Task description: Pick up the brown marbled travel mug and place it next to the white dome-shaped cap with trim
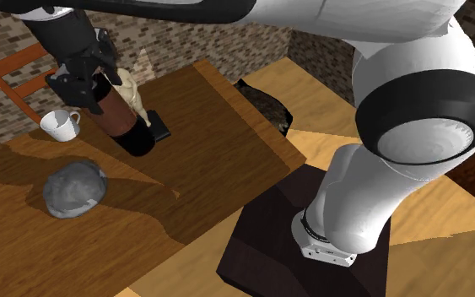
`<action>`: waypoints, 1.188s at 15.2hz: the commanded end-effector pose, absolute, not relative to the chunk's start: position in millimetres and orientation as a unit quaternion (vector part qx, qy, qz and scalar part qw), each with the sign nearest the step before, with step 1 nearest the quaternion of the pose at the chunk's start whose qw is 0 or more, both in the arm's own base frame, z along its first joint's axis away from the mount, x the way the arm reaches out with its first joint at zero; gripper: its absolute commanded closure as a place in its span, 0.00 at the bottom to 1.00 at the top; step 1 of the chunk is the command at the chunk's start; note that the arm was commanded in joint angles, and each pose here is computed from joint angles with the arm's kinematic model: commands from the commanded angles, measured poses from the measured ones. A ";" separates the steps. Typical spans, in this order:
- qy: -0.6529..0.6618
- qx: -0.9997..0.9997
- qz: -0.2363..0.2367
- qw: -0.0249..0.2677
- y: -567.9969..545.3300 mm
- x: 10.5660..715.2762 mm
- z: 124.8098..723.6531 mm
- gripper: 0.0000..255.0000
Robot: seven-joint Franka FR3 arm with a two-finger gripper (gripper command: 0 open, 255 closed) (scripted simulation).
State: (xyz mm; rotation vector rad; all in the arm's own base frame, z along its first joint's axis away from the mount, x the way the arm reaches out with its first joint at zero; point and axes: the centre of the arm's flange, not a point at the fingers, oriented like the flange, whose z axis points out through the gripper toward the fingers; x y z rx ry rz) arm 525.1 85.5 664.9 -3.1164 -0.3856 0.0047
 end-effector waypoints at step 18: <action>-0.122 -0.992 0.001 0.001 146.9 601.1 602.6 1.00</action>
